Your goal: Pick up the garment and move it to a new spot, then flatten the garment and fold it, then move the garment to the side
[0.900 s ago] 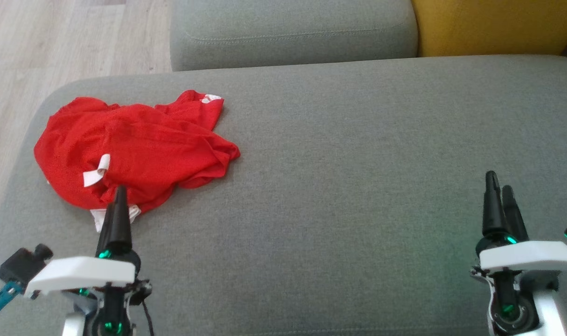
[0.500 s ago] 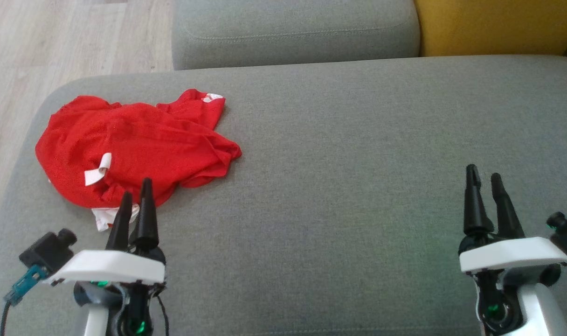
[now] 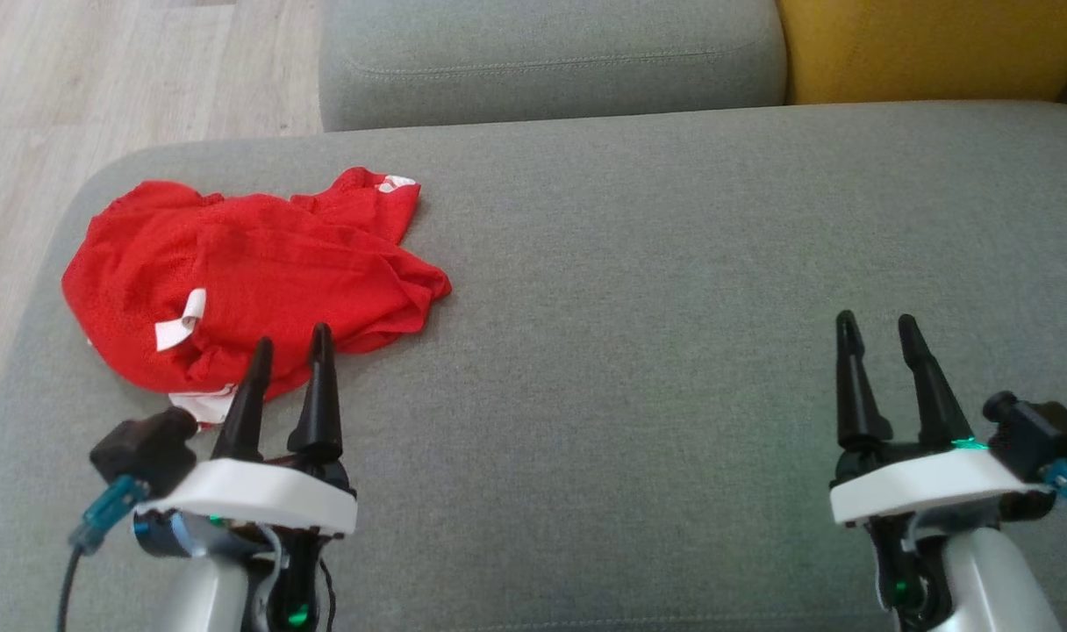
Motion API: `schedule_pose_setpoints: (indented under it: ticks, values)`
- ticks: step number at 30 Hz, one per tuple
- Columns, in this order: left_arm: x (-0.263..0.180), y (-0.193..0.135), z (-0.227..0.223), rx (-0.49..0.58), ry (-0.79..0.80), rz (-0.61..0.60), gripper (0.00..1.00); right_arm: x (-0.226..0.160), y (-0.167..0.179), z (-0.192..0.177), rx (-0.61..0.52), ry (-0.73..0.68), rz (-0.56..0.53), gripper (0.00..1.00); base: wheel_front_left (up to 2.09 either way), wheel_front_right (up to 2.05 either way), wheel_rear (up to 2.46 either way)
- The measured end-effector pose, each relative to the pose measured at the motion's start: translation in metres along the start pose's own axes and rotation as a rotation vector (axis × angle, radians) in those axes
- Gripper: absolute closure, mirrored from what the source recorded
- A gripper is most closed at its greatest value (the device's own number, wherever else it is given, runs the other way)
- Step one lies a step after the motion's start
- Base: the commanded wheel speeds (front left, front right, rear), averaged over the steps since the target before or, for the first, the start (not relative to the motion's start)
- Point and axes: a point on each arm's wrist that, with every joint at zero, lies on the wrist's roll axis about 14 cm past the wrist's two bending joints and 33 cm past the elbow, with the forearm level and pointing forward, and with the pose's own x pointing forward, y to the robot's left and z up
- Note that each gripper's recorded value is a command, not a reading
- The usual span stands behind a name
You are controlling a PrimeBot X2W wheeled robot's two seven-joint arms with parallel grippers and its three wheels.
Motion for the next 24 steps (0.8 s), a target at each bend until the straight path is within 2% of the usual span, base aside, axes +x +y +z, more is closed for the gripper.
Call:
schedule_pose_setpoints:
  ticks: [7,17,20,24]
  values:
    - [0.001,-0.009,-0.001,0.159,-0.004,-0.026,0.0,0.0,0.011,-0.001,-0.107,-0.002,0.042,0.0,0.0,0.0,0.0]
    - [0.0,-0.02,0.0,0.27,-0.034,-0.047,0.0,0.001,0.019,0.007,-0.175,-0.039,0.069,0.0,0.0,0.0,0.0]
    - [-0.003,-0.023,-0.004,0.342,-0.032,-0.073,0.0,0.001,0.016,0.017,-0.187,-0.077,0.062,0.0,0.0,0.0,0.0]
    - [-0.004,-0.028,-0.005,0.369,-0.041,-0.08,0.0,0.001,0.018,0.023,-0.222,-0.1,0.066,0.0,0.0,0.0,0.0]
